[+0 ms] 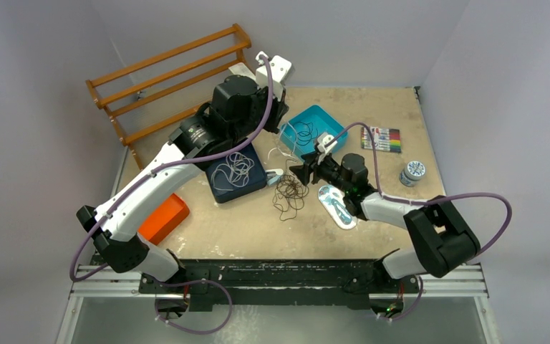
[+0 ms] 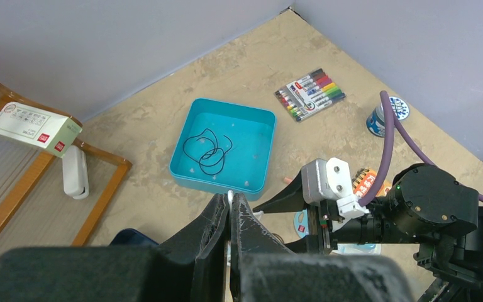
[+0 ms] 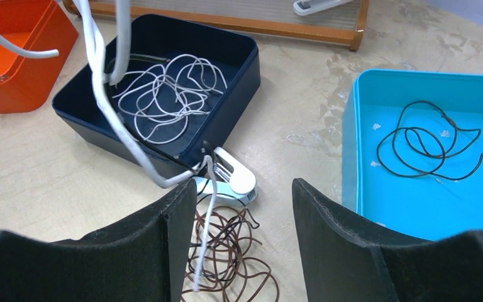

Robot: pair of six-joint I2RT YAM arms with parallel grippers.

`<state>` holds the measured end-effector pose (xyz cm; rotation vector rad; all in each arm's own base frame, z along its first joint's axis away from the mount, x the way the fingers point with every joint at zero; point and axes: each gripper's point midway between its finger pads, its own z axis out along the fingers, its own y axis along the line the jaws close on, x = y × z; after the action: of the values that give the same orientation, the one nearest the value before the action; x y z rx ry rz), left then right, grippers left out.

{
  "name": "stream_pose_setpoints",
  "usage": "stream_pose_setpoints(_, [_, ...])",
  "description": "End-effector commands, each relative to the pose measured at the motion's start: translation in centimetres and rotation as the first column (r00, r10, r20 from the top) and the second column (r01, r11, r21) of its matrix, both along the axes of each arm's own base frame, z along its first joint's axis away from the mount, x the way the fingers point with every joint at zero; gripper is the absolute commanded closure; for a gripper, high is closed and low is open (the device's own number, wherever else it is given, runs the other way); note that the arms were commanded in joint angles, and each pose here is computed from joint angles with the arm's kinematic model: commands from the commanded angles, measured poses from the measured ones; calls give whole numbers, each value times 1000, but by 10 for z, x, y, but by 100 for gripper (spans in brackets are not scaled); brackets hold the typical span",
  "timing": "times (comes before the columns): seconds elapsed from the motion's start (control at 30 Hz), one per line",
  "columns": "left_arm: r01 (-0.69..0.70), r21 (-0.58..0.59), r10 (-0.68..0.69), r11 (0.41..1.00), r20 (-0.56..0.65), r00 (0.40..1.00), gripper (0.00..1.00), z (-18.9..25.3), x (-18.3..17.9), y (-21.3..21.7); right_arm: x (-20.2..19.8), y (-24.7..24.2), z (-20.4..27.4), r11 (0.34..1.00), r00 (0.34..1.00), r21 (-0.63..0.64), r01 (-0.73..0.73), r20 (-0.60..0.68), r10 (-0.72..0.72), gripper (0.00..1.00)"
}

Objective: Untangle the cables

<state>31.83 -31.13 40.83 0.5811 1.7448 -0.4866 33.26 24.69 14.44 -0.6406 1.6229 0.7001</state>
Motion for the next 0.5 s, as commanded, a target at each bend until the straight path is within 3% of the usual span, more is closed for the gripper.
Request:
stream_pose_setpoints(0.0, [-12, -60, 17, 998, 83, 996, 100, 34, -2, 10, 9, 9, 39, 998, 993, 54, -27, 117, 21, 40])
stream_pose_setpoints(0.47, [-28, -67, 34, 997, 94, 995, 100, 38, -1, 13, 1, -9, 24, 992, 996, 106, 70, 44, -75, 46])
